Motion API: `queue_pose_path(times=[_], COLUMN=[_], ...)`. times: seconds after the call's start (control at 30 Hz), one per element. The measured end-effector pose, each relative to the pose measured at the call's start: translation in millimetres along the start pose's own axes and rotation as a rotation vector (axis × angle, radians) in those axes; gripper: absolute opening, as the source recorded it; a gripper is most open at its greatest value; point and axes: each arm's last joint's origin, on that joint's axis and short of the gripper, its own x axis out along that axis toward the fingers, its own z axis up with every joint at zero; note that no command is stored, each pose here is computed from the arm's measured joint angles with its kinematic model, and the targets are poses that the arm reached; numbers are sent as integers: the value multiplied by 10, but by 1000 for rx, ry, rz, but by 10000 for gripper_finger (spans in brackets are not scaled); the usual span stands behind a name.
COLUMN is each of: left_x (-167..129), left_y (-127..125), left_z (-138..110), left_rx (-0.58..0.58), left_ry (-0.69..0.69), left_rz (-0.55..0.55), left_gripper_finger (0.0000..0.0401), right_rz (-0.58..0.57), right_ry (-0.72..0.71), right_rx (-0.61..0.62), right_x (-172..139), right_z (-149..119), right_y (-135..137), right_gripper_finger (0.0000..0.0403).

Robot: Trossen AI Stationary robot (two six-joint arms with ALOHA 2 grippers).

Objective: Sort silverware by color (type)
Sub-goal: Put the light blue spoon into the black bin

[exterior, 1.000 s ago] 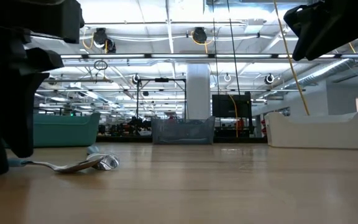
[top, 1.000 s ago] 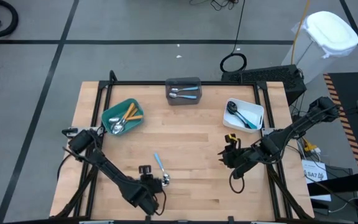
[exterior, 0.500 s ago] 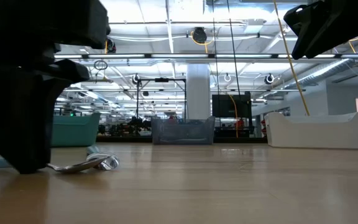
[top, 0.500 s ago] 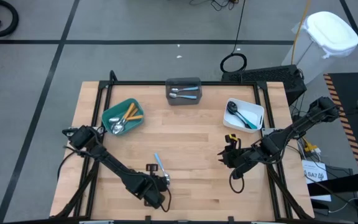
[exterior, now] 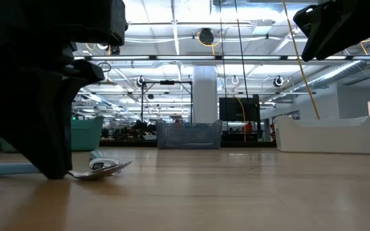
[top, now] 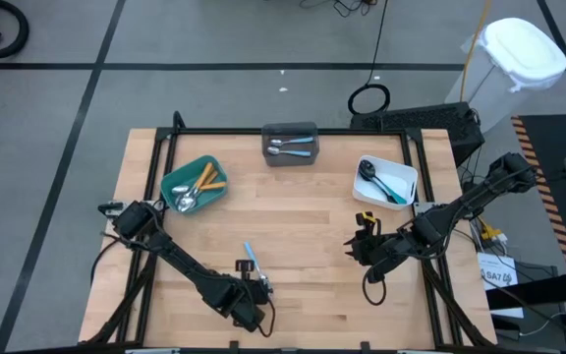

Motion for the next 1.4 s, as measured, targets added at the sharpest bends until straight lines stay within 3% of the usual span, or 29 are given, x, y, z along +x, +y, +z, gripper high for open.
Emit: queue_pose_path(times=[0.43, 0.63, 0.77, 0.93, 1.1, 1.3, 1.4], left_x=[-623, -830, -906, -953, -1248, -1624, -1697], left_y=[-115, -21, 42, 138, 172, 221, 209], left_z=[509, 657, 715, 827, 1120, 1344, 1424], left_rx=[154, 182, 175, 125, 4, -37, -43], left_ry=[-223, -337, -363, -393, -544, -687, -747], left_rz=[190, 438, 524, 549, 490, 558, 546], left_gripper_finger=[2, 1, 1, 1, 1, 1, 1], right_rz=[-1, -3, -5, -49, -51, -40, 38], right_ry=[3, 3, -4, -98, -218, -356, -411], right_rx=[-4, -8, -6, -32, -62, 35, 55], right_x=[2, 2, 2, 94, 212, 199, 173], right_z=[-3, -4, 3, -19, -55, 65, 115], right_y=[-1, -1, -1, 20, 34, 10, 42], right_gripper_finger=[102, 102, 102, 102, 102, 102, 104])
